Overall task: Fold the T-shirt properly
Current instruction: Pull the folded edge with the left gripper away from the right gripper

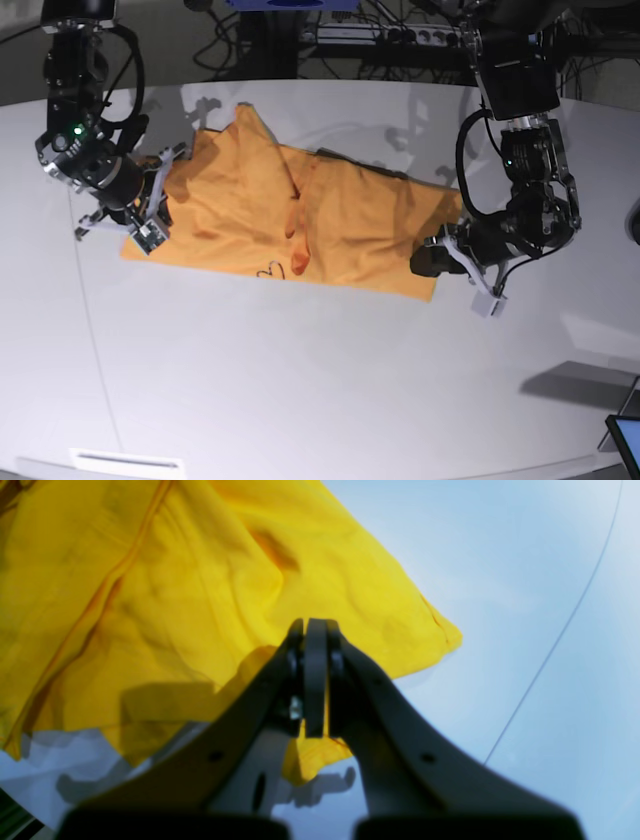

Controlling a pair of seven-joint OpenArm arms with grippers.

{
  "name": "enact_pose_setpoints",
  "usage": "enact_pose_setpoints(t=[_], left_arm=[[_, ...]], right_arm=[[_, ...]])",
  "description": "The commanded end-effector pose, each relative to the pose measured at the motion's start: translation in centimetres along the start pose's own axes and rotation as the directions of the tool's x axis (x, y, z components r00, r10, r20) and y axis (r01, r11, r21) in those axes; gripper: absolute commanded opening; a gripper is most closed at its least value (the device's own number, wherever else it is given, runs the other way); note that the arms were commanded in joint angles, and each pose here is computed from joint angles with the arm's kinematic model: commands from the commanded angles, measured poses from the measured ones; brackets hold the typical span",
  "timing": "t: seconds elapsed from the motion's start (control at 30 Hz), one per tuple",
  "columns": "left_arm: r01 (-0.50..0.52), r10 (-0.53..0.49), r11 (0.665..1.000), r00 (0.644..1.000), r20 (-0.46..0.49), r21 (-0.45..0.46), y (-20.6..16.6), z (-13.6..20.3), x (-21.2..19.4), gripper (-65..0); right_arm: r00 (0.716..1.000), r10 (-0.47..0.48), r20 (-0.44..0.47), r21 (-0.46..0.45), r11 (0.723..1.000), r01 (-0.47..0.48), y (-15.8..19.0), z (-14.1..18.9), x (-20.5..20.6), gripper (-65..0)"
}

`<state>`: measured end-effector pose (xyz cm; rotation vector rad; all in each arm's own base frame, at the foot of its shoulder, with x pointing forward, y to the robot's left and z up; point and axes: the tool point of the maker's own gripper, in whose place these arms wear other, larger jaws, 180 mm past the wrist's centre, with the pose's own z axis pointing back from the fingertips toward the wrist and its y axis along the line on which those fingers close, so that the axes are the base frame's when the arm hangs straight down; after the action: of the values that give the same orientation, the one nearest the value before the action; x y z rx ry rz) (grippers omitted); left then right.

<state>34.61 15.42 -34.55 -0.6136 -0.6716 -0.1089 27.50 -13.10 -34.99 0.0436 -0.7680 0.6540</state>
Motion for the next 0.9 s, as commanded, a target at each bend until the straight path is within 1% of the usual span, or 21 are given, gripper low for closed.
enact_pose_setpoints(t=[0.0, 0.13, 0.33, 0.4, 0.47, 0.57, 0.63, 0.7, 0.87], left_arm=[[0.027, -0.027, 1.000, 0.998, 0.053, -0.012, -0.4, 0.5, 1.9, -61.3], [0.025, -0.024, 1.000, 0.996, 0.083, -0.013, -0.4, 0.5, 2.5, -61.1], [0.085, -0.083, 0.994, 0.996, 0.030, -0.062, -2.7, -1.4, 2.4, -61.0], [0.060, -0.059, 0.996, 0.998, 0.011, -0.068, -2.4, -1.9, 1.7, -61.0], [0.034, -0.033, 0.997, 0.999, 0.011, -0.071, -2.0, -2.5, 1.8, -61.0], [-0.025, 0.025, 0.997, 1.000, -0.011, -0.070, -0.9, -3.3, 1.0, -61.1], [-0.053, 0.051, 0.996, 0.998, -0.031, -0.066, -0.3, -3.6, 0.3, -61.1], [-0.057, 0.056, 0.997, 0.998, -0.026, -0.053, 0.2, -3.6, 0.2, -61.1], [-0.015, 0.018, 0.999, 0.998, -0.059, 0.045, 2.2, -3.4, -0.8, -61.1]], right_arm=[[0.999, 0.011, 0.037, -0.006, 1.000, -0.010, -0.4, 0.3, 1.0, -64.7], [0.999, 0.011, 0.037, -0.006, 1.000, -0.010, -0.4, 0.3, 1.0, -64.7], [0.999, 0.010, 0.038, -0.004, 1.000, -0.010, -0.3, 0.2, 1.1, -64.7], [0.999, 0.010, 0.037, -0.003, 1.000, -0.010, -0.2, 0.2, 1.0, -64.7], [1.000, 0.006, 0.027, 0.003, 1.000, -0.006, 0.1, 0.3, 0.6, -64.7], [1.000, 0.004, 0.023, 0.005, 1.000, -0.004, 0.1, 0.3, 0.4, -64.7], [1.000, 0.004, 0.025, 0.003, 1.000, -0.004, 0.1, 0.3, 0.4, -64.9], [1.000, 0.004, 0.025, 0.003, 1.000, -0.004, 0.1, 0.3, 0.4, -64.9], [1.000, 0.004, 0.026, 0.006, 1.000, -0.004, 0.2, 0.3, 0.4, -65.0]])
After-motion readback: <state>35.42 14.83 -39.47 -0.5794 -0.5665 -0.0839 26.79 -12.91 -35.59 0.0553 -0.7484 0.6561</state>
